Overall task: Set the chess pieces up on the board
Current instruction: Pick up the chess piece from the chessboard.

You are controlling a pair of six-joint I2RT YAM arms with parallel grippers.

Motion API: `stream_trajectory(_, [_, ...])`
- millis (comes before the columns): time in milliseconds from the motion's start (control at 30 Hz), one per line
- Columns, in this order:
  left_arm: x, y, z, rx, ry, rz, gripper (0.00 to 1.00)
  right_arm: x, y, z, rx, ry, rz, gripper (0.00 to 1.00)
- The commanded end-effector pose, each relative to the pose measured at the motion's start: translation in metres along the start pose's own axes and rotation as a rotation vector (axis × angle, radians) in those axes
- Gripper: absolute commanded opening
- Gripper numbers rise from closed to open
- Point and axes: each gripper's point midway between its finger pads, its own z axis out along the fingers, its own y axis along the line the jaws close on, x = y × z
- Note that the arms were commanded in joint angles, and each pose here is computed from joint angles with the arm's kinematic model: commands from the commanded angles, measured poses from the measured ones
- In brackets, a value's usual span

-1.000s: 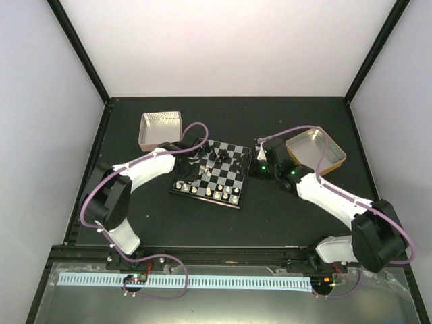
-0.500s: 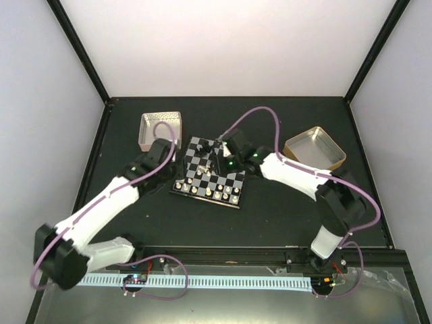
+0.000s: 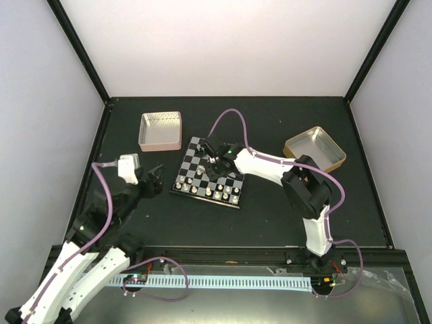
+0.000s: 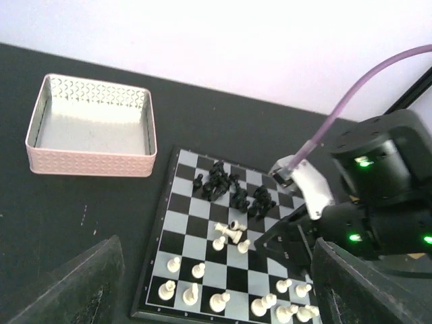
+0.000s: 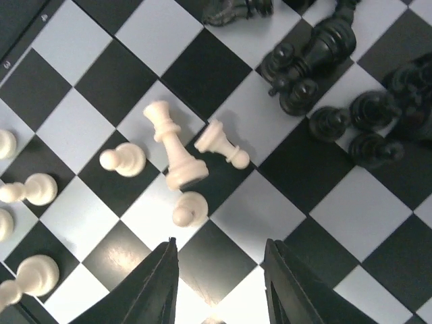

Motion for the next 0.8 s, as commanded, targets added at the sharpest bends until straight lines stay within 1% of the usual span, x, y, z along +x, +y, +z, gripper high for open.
stream_trajectory(0, [0.000, 0.006, -0.014, 0.006, -0.030, 0.029, 0.79, -0.014, 0.004, -0.002, 0.021, -0.009, -0.048, 0.36])
stream_trajectory(100, [0.002, 0.007, -0.021, 0.007, -0.022, 0.045, 0.79, -0.012, 0.006, 0.004, 0.019, 0.010, -0.051, 0.36])
stream_trajectory(200, [0.008, 0.014, -0.020, -0.024, -0.004, 0.054, 0.80, -0.010, 0.010, 0.010, 0.001, 0.023, -0.056, 0.36])
stream_trajectory(300, [0.013, 0.015, -0.019, -0.022, 0.013, 0.054, 0.80, -0.011, 0.011, 0.015, 0.002, 0.029, -0.058, 0.35])
stream_trajectory(533, [0.019, 0.014, -0.015, -0.016, 0.028, 0.037, 0.80, -0.015, 0.013, 0.019, 0.005, 0.026, -0.057, 0.21])
stream_trajectory(633, [0.020, 0.013, -0.012, -0.010, 0.032, 0.034, 0.80, -0.014, 0.010, 0.021, 0.018, 0.028, -0.059, 0.19])
stream_trajectory(767, [0.022, 0.015, -0.010, -0.022, 0.040, 0.035, 0.80, -0.014, 0.011, 0.019, 0.010, 0.022, -0.073, 0.12])
